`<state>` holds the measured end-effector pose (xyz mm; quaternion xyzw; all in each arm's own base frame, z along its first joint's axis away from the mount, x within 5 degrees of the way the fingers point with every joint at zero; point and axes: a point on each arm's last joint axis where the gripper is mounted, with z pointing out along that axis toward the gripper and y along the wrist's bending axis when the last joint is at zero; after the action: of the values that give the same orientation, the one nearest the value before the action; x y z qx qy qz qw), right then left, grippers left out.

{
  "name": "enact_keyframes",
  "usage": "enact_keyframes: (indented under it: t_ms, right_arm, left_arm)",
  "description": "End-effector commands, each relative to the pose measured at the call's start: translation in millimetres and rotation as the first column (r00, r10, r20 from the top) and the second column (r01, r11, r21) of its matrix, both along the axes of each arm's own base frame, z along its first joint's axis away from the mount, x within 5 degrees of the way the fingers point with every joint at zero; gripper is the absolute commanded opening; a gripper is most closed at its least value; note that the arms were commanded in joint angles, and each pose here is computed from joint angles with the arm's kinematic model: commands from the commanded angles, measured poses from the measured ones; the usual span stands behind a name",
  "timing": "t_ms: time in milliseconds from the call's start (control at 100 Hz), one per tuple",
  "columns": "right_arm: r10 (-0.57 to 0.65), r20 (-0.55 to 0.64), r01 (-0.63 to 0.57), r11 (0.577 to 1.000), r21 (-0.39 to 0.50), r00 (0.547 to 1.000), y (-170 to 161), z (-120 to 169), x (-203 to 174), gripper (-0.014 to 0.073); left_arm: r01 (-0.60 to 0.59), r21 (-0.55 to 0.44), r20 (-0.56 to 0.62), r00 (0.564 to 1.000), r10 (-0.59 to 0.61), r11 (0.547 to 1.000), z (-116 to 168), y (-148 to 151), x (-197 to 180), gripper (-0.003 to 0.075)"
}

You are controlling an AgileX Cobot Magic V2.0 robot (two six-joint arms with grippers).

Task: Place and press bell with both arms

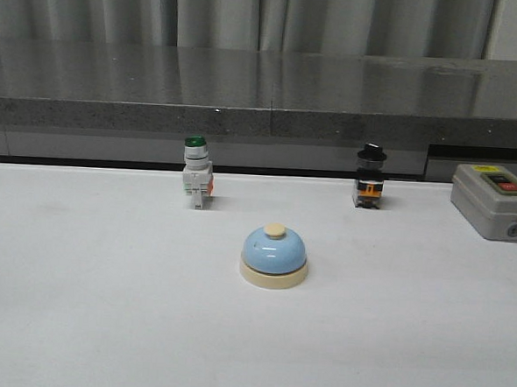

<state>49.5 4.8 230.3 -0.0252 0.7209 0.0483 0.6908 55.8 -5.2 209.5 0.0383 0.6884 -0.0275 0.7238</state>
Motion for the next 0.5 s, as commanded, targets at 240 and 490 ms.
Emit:
enact_keyframes:
  t_ms: [240,490]
  right_arm:
    - [-0.045,0.12,0.04,0.998,0.043,0.992,-1.6,-11.6,2.7,-0.006]
    - [-0.044,0.134,0.038,0.998,0.044,0.99,-1.4,-20.3,4.7,-0.006]
  left_arm:
    - [0.002,-0.016,0.065,0.998,-0.001,1.0,-5.8,-0.1,-0.8,-0.002]
    - [0.002,-0.016,0.065,0.998,-0.001,1.0,-5.8,-0.1,-0.8,-0.002]
